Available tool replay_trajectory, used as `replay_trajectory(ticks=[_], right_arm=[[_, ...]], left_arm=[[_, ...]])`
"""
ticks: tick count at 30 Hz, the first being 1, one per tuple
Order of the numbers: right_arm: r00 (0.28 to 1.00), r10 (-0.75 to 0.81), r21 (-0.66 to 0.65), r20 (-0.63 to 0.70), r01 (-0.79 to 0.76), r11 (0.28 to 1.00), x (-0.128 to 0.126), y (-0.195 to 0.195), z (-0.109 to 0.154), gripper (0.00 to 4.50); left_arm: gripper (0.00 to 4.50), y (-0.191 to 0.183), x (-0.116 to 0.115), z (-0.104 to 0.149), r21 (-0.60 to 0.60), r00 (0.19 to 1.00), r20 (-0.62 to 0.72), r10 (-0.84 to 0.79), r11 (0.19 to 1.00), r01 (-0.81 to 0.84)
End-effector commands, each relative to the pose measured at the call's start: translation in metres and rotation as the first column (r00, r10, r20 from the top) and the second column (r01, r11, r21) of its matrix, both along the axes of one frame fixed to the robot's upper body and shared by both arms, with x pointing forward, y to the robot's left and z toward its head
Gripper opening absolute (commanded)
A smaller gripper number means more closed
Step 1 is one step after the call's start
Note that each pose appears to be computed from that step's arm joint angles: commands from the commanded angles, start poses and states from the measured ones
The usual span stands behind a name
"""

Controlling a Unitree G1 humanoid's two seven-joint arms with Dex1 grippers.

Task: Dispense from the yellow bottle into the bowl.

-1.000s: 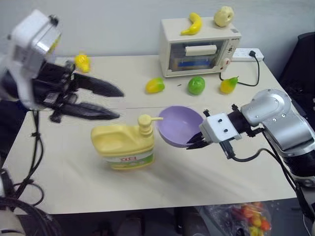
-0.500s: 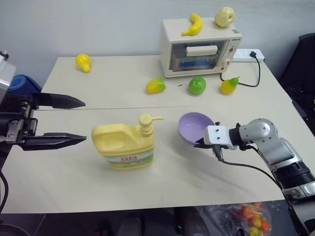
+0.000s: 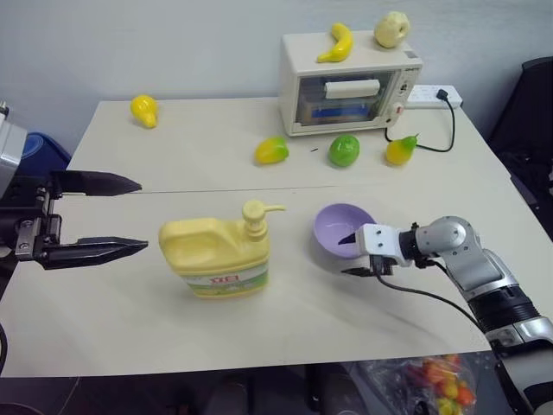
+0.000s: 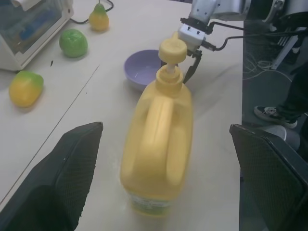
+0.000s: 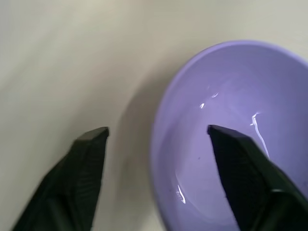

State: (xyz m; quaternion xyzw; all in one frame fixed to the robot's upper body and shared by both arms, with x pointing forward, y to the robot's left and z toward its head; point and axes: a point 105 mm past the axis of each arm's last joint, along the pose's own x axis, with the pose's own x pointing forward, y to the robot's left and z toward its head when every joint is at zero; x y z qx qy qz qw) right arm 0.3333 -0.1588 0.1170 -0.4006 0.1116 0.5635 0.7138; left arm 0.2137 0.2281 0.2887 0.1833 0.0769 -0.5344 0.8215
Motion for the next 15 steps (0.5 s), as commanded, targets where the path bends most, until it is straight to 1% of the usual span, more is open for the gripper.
replay_trajectory(ticks=[1, 3, 6, 8, 10, 12, 15], right_arm=[[0.998, -0.059, 0.131, 0.0, 0.058, 0.99, -0.008, -0.024, 0.055, 4.46], [0.993, -0.101, 0.194, -0.054, 0.11, 0.975, -0.016, -0.041, 0.077, 4.46], [0.977, -0.151, 0.23, -0.151, 0.183, 0.956, -0.03, -0.068, 0.095, 4.46], [0.962, -0.159, 0.209, -0.22, 0.206, 0.956, -0.043, -0.08, 0.098, 4.46], [0.945, -0.153, 0.2, -0.29, 0.217, 0.956, -0.057, -0.089, 0.1, 4.46], [0.939, -0.163, 0.217, -0.303, 0.235, 0.948, -0.06, -0.093, 0.102, 4.46], [0.938, -0.195, 0.242, -0.286, 0.268, 0.933, -0.055, -0.094, 0.101, 4.46]], left_arm=[[4.5, 0.016, -0.004, 0.004, -0.016, 0.998, 0.031, 0.055, 0.998, -0.054], [4.5, 0.027, -0.005, 0.0, -0.019, 0.995, 0.02, 0.096, 0.995, -0.095], [4.5, 0.042, -0.007, -0.004, -0.039, 0.988, 0.012, 0.155, 0.987, -0.155], [4.5, 0.049, -0.009, -0.005, -0.057, 0.983, 0.0, 0.184, 0.981, -0.184], [4.5, 0.061, -0.012, -0.013, -0.054, 0.974, -0.027, 0.226, 0.972, -0.227], [4.5, 0.068, -0.017, -0.02, -0.055, 0.966, -0.056, 0.252, 0.965, -0.255], [4.5, 0.074, -0.024, -0.036, -0.031, 0.958, -0.1, 0.269, 0.961, -0.273]])
